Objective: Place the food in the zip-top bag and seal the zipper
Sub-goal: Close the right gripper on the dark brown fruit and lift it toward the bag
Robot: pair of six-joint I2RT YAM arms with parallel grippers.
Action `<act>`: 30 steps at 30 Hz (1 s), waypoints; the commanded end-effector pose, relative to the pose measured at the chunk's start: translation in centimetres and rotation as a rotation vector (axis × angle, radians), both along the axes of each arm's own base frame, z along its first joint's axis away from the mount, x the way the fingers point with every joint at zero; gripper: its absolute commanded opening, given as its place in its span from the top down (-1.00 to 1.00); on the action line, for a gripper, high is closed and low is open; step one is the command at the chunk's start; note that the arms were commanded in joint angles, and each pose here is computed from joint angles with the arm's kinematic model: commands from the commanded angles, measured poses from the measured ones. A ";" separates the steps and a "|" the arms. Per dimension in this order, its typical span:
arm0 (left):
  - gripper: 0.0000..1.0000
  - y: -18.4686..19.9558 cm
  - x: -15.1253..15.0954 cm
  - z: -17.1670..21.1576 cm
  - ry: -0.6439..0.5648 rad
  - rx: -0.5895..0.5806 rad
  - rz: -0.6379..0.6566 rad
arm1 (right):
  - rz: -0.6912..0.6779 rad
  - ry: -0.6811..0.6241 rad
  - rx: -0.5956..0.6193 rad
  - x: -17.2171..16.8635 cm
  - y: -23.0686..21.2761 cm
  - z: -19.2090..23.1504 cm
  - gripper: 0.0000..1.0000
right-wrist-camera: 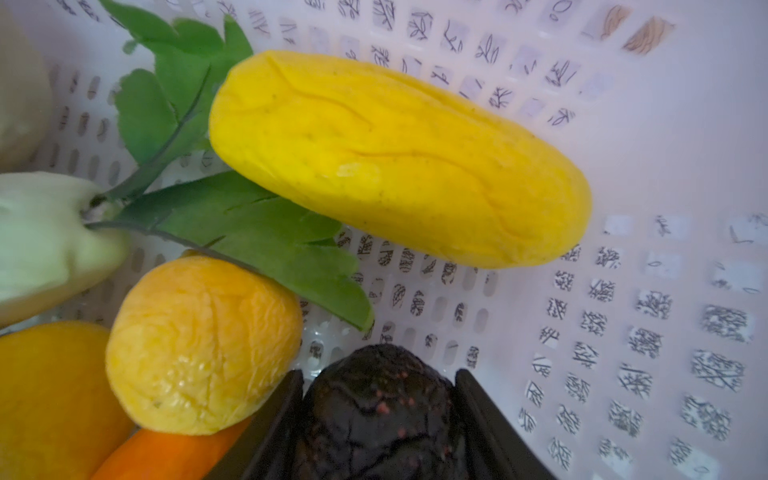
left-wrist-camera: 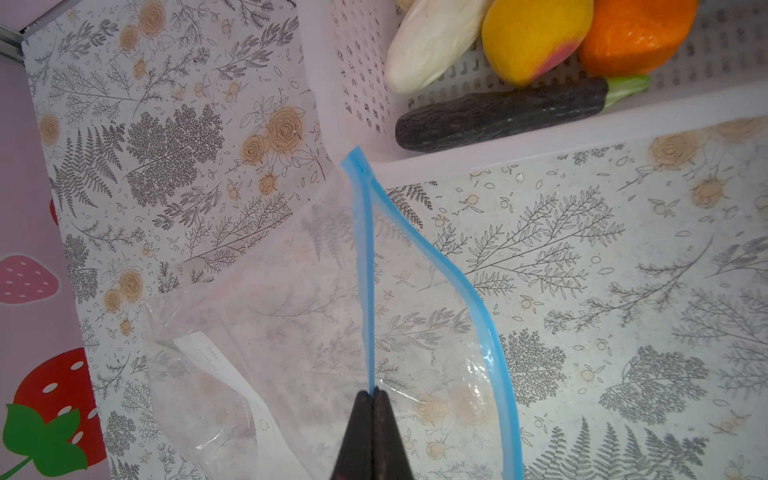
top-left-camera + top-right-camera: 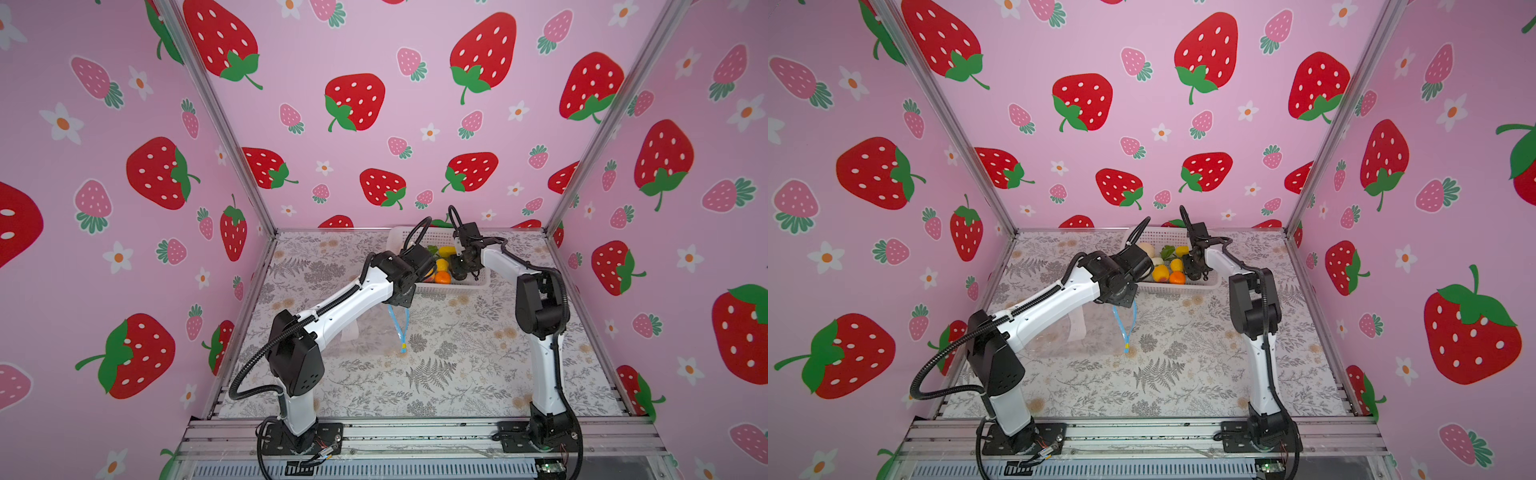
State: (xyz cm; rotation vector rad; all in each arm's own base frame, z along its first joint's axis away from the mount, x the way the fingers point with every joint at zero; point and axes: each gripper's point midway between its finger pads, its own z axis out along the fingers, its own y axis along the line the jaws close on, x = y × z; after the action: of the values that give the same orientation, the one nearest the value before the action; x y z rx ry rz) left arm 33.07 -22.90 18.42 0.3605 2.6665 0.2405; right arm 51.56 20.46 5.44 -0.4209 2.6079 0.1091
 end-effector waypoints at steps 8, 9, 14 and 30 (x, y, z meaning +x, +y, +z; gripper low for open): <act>1.00 -0.5 0.2 0.1 0.002 -0.012 0.017 | -0.008 -0.045 0.053 -0.2 -0.7 4.6 0.03; 1.00 -0.6 0.3 0.1 0.001 -0.015 0.017 | -0.008 -0.055 0.060 -0.2 -0.7 5.0 0.03; 1.00 -0.8 0.3 0.2 0.000 -0.022 0.017 | 0.002 -0.068 0.097 -0.9 -0.3 6.2 0.04; 1.00 -0.9 0.1 0.5 0.002 -0.049 0.026 | 0.183 -0.127 0.561 -8.9 4.7 14.1 0.06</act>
State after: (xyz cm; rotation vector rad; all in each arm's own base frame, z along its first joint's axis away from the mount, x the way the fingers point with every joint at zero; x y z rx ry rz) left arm 32.83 -23.45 17.73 0.3468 2.6980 0.2054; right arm 44.16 22.63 16.55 -0.4053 2.3917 0.5966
